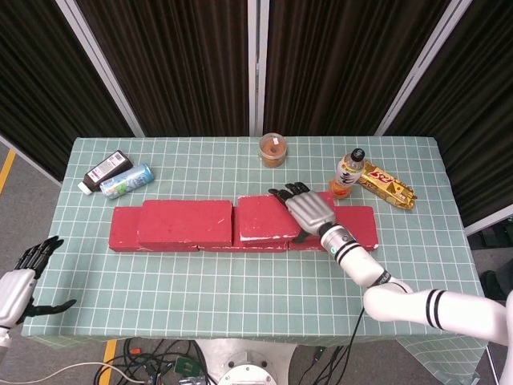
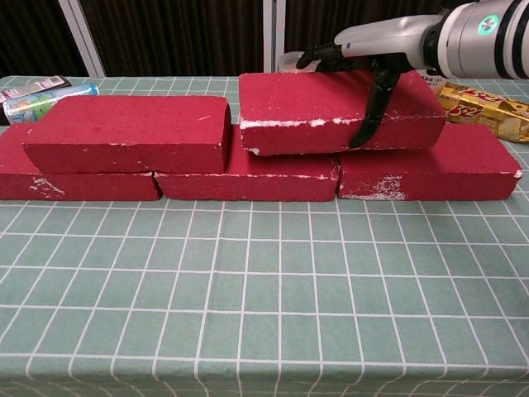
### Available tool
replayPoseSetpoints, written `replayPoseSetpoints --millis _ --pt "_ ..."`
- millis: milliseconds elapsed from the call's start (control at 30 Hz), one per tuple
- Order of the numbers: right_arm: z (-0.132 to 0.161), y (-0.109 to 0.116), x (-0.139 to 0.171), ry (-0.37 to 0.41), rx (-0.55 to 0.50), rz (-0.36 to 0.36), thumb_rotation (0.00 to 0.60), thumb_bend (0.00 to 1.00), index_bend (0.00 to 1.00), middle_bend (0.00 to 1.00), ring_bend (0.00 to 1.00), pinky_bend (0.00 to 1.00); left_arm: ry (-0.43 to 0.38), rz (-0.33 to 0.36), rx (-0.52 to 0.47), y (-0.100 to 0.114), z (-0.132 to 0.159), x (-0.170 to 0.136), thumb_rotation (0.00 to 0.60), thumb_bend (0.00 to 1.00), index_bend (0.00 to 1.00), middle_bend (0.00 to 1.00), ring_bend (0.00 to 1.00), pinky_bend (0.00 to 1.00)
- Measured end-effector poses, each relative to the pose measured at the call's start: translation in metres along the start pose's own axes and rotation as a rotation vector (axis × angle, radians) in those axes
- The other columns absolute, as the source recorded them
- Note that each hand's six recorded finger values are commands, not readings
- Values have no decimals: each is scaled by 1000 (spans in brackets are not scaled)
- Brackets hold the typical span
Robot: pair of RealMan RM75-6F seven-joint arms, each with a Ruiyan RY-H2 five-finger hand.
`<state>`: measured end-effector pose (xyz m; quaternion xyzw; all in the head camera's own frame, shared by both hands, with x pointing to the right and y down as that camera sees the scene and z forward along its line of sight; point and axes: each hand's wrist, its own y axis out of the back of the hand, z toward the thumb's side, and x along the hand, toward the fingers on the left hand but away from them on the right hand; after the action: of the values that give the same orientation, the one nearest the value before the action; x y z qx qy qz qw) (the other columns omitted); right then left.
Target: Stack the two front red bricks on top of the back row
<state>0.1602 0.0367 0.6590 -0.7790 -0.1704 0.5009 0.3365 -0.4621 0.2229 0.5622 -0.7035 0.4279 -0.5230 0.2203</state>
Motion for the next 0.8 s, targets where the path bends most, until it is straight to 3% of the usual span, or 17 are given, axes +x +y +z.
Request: replayPoseSetpoints --millis 300,800 --pt "5 -10 -12 -41 -8 16 600 9 0 253 0 0 4 -15 -15 -1 -4 -1 600 15 15 0 0 0" --pt "13 -16 -16 -21 -35 47 600 9 0 253 0 0 6 -27 -20 -4 -6 -1 600 16 15 0 0 0"
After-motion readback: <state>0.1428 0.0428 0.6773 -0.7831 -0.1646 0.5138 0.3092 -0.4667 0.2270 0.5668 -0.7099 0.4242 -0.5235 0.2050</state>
